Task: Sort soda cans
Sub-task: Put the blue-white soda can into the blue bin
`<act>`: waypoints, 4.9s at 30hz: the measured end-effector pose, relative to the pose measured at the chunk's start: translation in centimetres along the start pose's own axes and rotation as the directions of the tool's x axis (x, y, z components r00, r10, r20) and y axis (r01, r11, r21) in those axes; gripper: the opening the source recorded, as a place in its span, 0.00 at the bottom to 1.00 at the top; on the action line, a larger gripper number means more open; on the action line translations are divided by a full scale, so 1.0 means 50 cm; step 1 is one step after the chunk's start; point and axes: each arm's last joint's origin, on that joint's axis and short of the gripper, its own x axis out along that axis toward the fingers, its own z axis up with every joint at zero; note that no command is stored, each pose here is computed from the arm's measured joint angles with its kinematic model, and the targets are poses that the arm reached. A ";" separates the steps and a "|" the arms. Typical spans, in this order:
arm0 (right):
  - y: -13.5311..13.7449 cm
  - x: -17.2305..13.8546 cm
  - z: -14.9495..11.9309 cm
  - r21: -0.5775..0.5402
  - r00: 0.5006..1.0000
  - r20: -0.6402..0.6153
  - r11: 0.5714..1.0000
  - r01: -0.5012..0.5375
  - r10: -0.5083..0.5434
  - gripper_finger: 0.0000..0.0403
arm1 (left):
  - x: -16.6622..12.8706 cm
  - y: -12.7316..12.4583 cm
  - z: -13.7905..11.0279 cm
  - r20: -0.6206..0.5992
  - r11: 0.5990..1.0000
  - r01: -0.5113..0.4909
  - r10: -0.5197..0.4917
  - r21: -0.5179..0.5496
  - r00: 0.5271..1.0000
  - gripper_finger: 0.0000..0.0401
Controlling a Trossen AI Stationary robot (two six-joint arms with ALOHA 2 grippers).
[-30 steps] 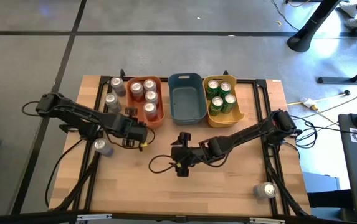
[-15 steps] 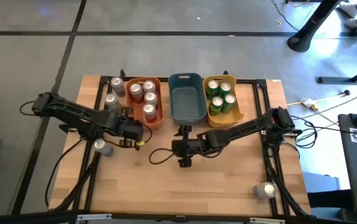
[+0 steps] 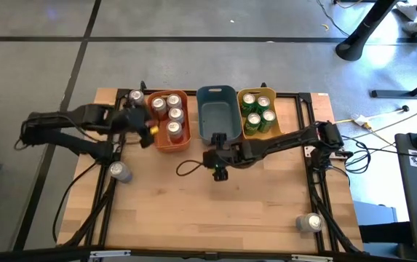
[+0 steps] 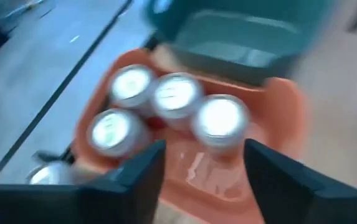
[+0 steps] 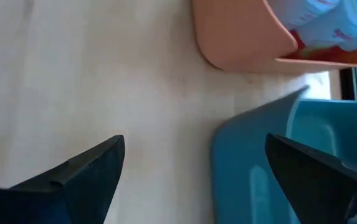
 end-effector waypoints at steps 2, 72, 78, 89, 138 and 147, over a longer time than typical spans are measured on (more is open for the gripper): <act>-0.013 0.005 -0.002 -0.003 1.000 -0.008 1.000 0.007 -0.007 0.96 | 0.008 0.028 0.002 -0.016 0.996 -0.062 0.061 -0.065 0.998 0.60; -0.066 0.026 -0.004 -0.025 0.980 0.051 0.982 -0.189 0.190 0.96 | 0.277 0.208 -0.079 -0.863 0.954 -0.281 0.055 -0.102 0.503 0.93; -0.065 0.026 -0.004 -0.024 0.980 0.051 0.982 -0.189 0.190 0.96 | 0.285 0.199 -0.106 -0.886 0.974 -0.211 0.025 -0.084 0.464 0.93; -0.082 -0.038 -0.014 0.044 0.978 0.034 0.978 -0.205 0.204 0.96 | 0.290 0.196 -0.109 -0.872 0.987 -0.153 0.024 -0.059 0.489 0.71; -0.252 -0.212 -0.108 0.418 0.884 0.415 0.908 0.024 -0.214 0.96 | 0.093 0.091 0.202 0.048 0.983 0.172 -0.169 -0.071 0.984 0.71; -0.272 -0.227 -0.086 0.406 0.791 0.552 0.914 0.024 -0.266 0.61 | 0.155 0.036 0.233 0.072 0.971 0.234 -0.237 0.037 0.969 0.71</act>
